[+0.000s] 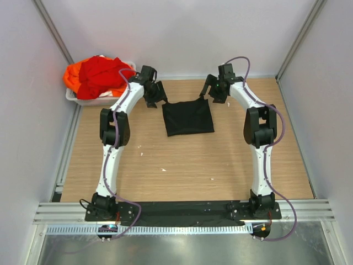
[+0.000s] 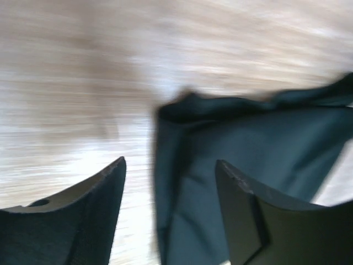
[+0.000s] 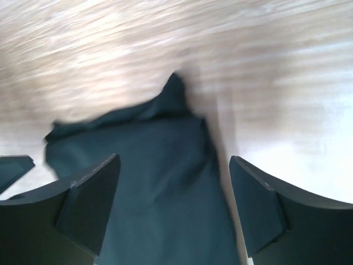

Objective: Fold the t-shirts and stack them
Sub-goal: Fold the tshirt

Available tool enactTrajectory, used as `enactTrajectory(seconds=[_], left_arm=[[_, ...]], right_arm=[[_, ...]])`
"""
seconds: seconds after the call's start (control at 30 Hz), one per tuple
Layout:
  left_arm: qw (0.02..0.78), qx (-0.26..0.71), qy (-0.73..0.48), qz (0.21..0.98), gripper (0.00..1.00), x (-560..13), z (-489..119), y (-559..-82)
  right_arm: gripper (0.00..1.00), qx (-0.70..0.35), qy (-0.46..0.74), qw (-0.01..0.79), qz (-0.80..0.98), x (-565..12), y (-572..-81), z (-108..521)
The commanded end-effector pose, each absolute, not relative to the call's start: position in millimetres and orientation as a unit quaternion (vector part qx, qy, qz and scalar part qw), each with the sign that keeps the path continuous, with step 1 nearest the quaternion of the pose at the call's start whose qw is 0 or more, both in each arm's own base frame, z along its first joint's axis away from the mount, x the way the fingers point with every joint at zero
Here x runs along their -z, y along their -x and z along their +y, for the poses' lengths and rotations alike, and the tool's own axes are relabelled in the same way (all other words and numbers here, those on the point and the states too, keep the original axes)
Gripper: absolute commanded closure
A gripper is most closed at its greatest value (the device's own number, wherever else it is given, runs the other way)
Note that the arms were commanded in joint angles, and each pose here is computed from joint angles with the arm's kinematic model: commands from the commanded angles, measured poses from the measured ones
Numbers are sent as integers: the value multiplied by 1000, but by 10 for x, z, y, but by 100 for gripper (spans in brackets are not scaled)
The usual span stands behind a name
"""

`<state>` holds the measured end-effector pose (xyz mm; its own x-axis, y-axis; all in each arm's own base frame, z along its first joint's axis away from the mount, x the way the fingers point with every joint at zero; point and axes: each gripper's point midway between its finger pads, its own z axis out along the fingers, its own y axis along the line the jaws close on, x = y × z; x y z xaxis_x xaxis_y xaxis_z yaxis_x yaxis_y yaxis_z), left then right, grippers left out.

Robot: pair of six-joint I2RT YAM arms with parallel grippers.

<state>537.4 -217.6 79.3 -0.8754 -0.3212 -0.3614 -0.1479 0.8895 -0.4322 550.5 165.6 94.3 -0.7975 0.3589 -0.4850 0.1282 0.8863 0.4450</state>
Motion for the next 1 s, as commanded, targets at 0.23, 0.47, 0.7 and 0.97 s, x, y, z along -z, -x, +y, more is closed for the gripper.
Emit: enactTrajectory(seconds=[0.23,0.47,0.7,0.97], left_arm=[[261,220,124,932,32,-1374,-2016,-5205],[208,221,119,945,35,-1011,-2012,-4843],[203,228,113,946,39,-1161,-1966,-4334],[201,233,96,947,40,-1465,-1979,-3471]], right_arm=[[11,-269,-120,356,887,-1338,-5507,1437],[12,-319,-120,311,887,-967,-5216,1532],[38,-335,-126,275,892,-589,-5109,1603],[65,-359,-108,245,894,-342,-5023,1943]])
